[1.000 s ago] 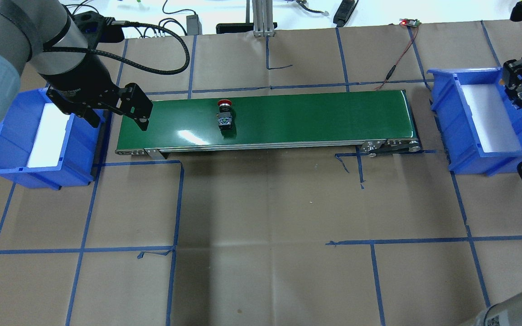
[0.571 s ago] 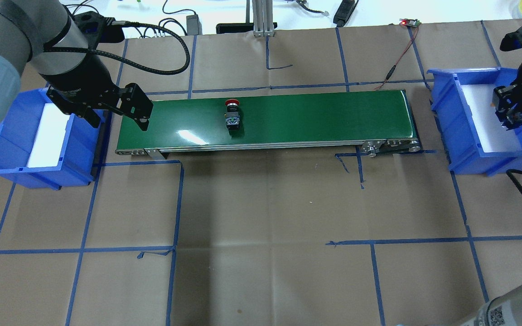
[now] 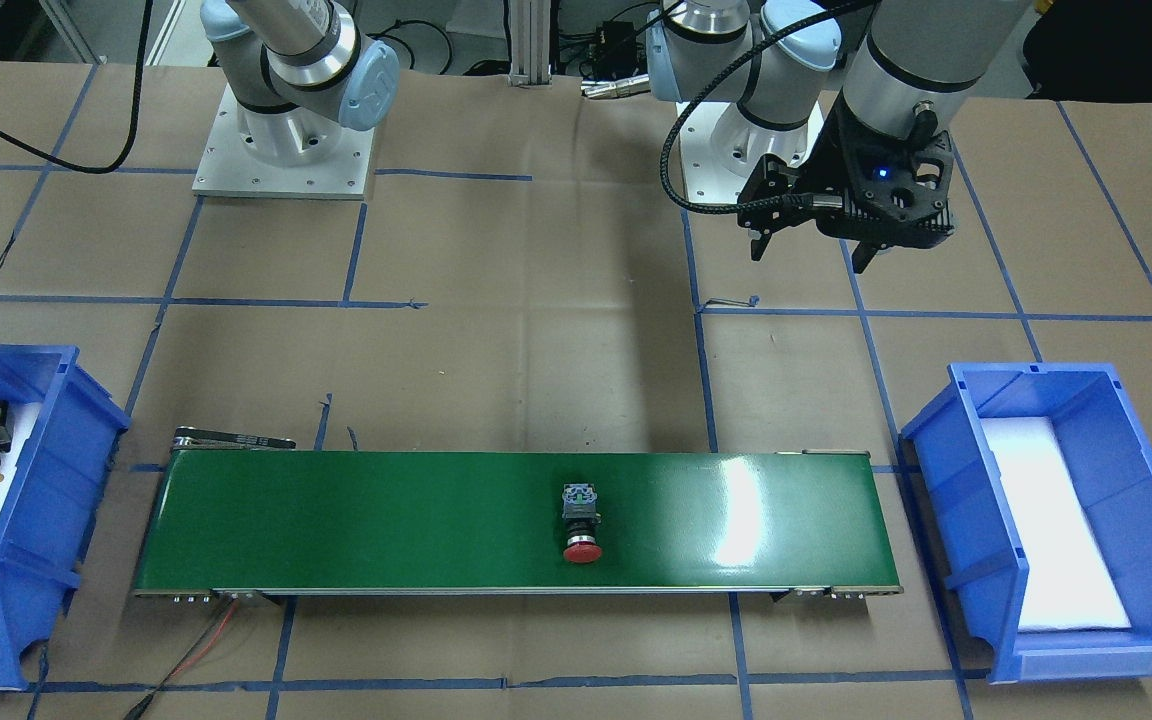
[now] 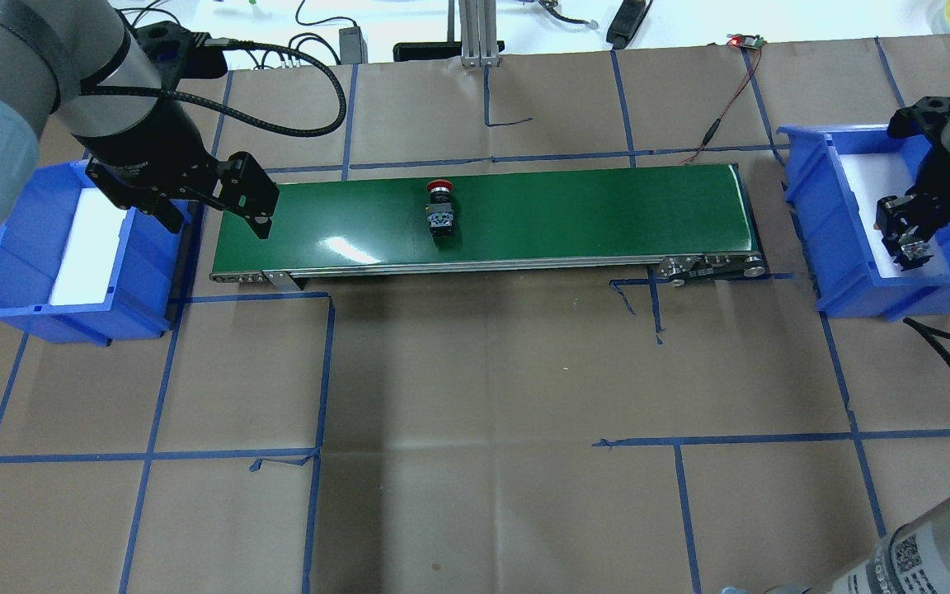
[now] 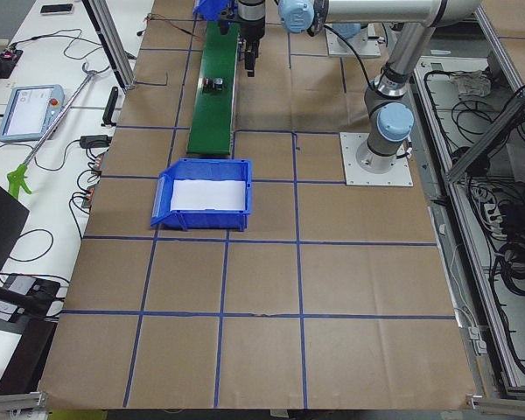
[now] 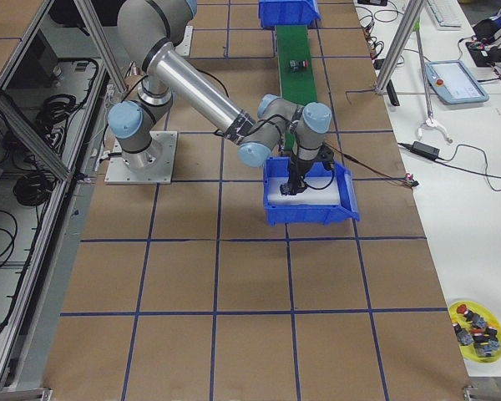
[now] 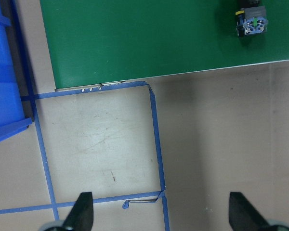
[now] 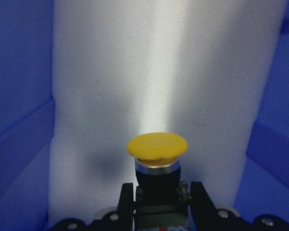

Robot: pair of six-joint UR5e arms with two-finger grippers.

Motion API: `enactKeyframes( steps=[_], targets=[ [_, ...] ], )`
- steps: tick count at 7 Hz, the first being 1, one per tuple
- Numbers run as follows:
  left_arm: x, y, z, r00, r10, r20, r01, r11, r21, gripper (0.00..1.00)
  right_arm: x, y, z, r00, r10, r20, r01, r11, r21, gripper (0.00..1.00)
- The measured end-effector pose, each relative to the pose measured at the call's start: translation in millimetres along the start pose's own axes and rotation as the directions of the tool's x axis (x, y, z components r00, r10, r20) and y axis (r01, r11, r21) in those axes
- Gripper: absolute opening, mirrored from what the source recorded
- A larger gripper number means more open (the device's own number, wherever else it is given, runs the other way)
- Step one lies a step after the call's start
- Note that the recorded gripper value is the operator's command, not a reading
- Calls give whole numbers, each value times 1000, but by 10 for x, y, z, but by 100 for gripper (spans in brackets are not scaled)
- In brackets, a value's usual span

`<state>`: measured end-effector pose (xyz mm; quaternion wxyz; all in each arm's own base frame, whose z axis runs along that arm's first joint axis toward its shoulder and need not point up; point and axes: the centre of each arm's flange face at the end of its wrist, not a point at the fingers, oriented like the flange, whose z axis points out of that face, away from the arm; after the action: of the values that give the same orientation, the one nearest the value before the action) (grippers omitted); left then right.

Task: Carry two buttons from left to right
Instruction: 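Carry the yellow button into the blue bin beside the right arm and release, then raise the right gripper and move it back over the conveyor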

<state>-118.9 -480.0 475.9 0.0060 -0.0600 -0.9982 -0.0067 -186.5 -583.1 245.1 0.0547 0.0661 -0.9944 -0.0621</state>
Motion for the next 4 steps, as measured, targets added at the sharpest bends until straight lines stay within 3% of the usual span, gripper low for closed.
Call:
enactKeyframes(
  steps=[1, 2, 4],
  targets=[
    [0, -1, 1, 1000, 0, -1, 0, 1000, 0, 100, 7, -4, 71, 1000, 0, 3, 0, 1000, -12, 83],
    [1, -1, 2, 1000, 0, -1, 0, 1000, 0, 100, 8, -10, 110, 1000, 2, 6, -2, 1000, -18, 96],
    [1, -2, 2, 1000, -1, -1, 1, 1000, 0, 100, 3, -14, 110, 1000, 10, 13, -10, 1000, -14, 97]
  ],
)
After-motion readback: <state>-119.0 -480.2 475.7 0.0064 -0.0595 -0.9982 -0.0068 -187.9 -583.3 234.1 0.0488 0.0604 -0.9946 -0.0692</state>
